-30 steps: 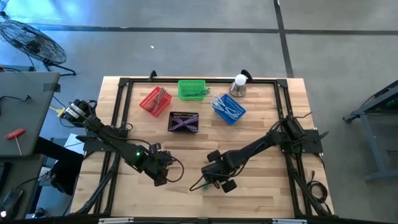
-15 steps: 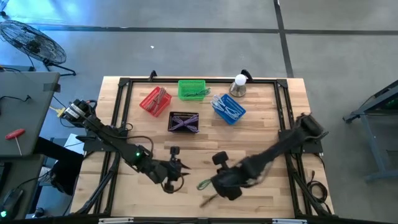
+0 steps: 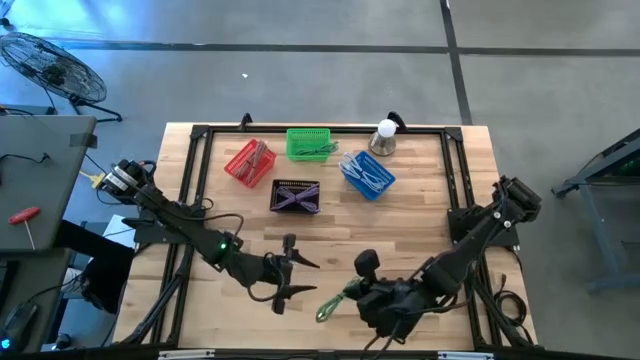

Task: Pick & Place USB Port
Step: Put the green usb cable into the green bin

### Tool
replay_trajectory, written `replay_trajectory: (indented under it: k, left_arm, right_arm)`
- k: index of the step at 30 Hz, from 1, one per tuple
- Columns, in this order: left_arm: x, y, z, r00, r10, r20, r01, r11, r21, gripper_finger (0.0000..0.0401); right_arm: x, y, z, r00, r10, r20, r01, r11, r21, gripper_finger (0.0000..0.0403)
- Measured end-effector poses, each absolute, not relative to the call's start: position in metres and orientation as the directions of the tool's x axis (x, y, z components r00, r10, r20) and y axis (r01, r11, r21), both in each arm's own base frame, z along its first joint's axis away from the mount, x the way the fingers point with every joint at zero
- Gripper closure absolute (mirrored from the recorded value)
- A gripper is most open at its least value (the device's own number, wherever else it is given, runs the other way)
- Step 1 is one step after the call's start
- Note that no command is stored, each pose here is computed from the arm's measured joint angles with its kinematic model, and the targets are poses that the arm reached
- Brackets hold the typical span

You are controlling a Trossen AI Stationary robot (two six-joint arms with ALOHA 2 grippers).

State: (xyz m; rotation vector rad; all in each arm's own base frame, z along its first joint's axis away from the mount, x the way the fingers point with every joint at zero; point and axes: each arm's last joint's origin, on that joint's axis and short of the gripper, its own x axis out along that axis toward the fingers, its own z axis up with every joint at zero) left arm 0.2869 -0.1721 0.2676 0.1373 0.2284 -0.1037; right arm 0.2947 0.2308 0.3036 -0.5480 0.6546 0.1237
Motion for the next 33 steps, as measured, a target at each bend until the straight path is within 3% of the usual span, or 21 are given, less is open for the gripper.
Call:
replay_trajectory:
  k: [6,12,19,22,24,29,33]
  left_arm:
    - [0.291,-0.170,0.274,0.982,-0.100,-0.162,0.122,0.984,0.129,0.0129]
    - [0.292,-0.174,0.284,0.983,-0.173,-0.068,0.182,0.970,0.160,0.0126]
    - [0.292,-0.173,0.284,0.985,-0.163,-0.064,0.172,0.968,0.184,0.0132]
    - [0.292,-0.173,0.284,0.986,-0.153,-0.064,0.163,0.963,0.213,0.0165]
    - [0.292,-0.173,0.285,0.987,-0.145,-0.063,0.156,0.962,0.224,0.0210]
    - [0.292,-0.172,0.285,0.989,-0.133,-0.061,0.145,0.952,0.270,0.0375]
    - [0.292,-0.171,0.284,0.995,-0.078,-0.066,0.094,0.952,0.290,0.0383]
  right_arm:
    - [0.309,0.220,0.310,0.832,-0.086,-0.548,-0.220,0.855,-0.469,0.0397]
    - [0.321,0.205,0.311,0.831,-0.095,-0.547,-0.195,0.873,-0.447,0.0397]
    - [0.331,0.193,0.311,0.827,-0.068,-0.558,-0.206,0.887,-0.414,0.0397]
    - [0.333,0.190,0.311,0.825,-0.064,-0.561,-0.204,0.893,-0.401,0.0397]
    - [0.334,0.189,0.312,0.828,-0.064,-0.557,-0.199,0.895,-0.399,0.0397]
    - [0.334,0.190,0.312,0.831,-0.041,-0.555,-0.209,0.901,-0.380,0.0370]
    - [0.333,0.193,0.314,0.839,-0.027,-0.543,-0.192,0.920,-0.342,0.0321]
